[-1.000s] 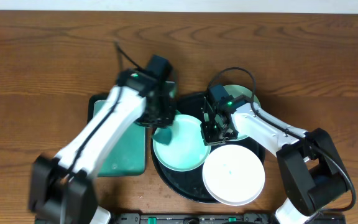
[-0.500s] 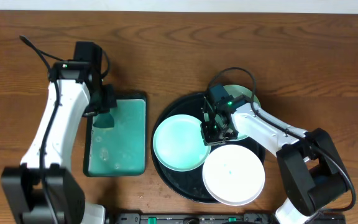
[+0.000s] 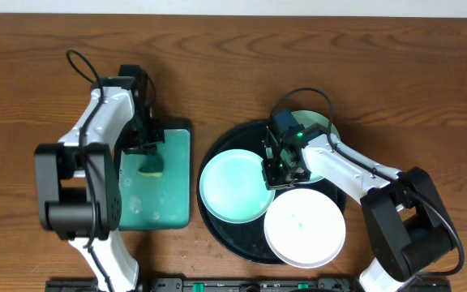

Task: Clean dirty plates on tray and stack at the side
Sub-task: 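Return the sponge to the water tray with the left gripper, then lift the scrubbed plate with the right gripper and tilt it up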

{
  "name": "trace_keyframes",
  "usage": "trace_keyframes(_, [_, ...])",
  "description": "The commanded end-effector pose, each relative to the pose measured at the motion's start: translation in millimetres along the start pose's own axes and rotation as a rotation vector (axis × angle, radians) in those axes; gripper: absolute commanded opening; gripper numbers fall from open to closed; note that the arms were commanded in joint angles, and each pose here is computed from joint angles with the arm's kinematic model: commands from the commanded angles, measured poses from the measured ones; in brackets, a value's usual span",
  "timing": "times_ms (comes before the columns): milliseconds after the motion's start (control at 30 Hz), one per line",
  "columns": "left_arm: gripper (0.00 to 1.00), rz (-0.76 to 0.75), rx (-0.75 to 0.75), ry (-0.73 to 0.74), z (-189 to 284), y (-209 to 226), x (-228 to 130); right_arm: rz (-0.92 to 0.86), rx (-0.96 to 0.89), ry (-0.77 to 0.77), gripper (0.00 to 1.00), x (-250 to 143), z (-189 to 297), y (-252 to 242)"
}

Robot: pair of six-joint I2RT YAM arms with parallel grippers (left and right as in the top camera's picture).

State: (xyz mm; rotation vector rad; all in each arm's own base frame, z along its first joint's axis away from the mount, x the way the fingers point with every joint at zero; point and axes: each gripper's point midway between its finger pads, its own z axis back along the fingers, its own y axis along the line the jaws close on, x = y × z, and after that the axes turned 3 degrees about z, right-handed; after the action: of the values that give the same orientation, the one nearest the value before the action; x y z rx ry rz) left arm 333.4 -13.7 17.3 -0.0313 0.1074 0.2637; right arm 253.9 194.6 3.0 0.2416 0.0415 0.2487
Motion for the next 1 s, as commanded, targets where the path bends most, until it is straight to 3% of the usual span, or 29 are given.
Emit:
trace_keyframes(0, [0.07, -0.007, -0.003, 0.047, -13, -1, -5, 0.026, -0.034, 0.034, 0.01, -10, -7, -6])
trace_keyframes(33, [0.07, -0.007, -0.002, 0.050, -14, -1, -6, 0.026, -0.034, 0.034, 0.01, -9, -7, -6])
trace_keyframes(100, [0.17, -0.007, -0.002, 0.050, -13, -1, -6, 0.026, -0.034, 0.034, 0.01, -10, -7, -6])
trace_keyframes(133, [0.29, -0.007, -0.002, 0.048, -12, 0, -6, 0.026, -0.034, 0.034, 0.01, -10, -7, -6])
trace_keyframes(200, [0.43, -0.008, -0.003, 0.042, -7, 0, -7, 0.025, -0.034, 0.034, 0.01, -10, -7, -6])
trace_keyframes(433, [0.52, -0.066, -0.038, -0.097, 52, -9, -14, 0.029, -0.029, 0.019, 0.01, -6, -8, -5])
trace_keyframes(567, [0.79, -0.142, -0.081, -0.266, 113, -21, -29, 0.031, -0.020, 0.007, 0.01, -3, -7, -3])
trace_keyframes(767, [0.80, -0.182, -0.143, -0.467, 178, -25, -56, -0.016, 0.030, -0.009, 0.01, 1, -3, 7])
trace_keyframes(967, [0.80, -0.186, -0.168, -0.548, 204, -19, -75, -0.050, 0.059, -0.080, 0.01, 8, 20, 15])
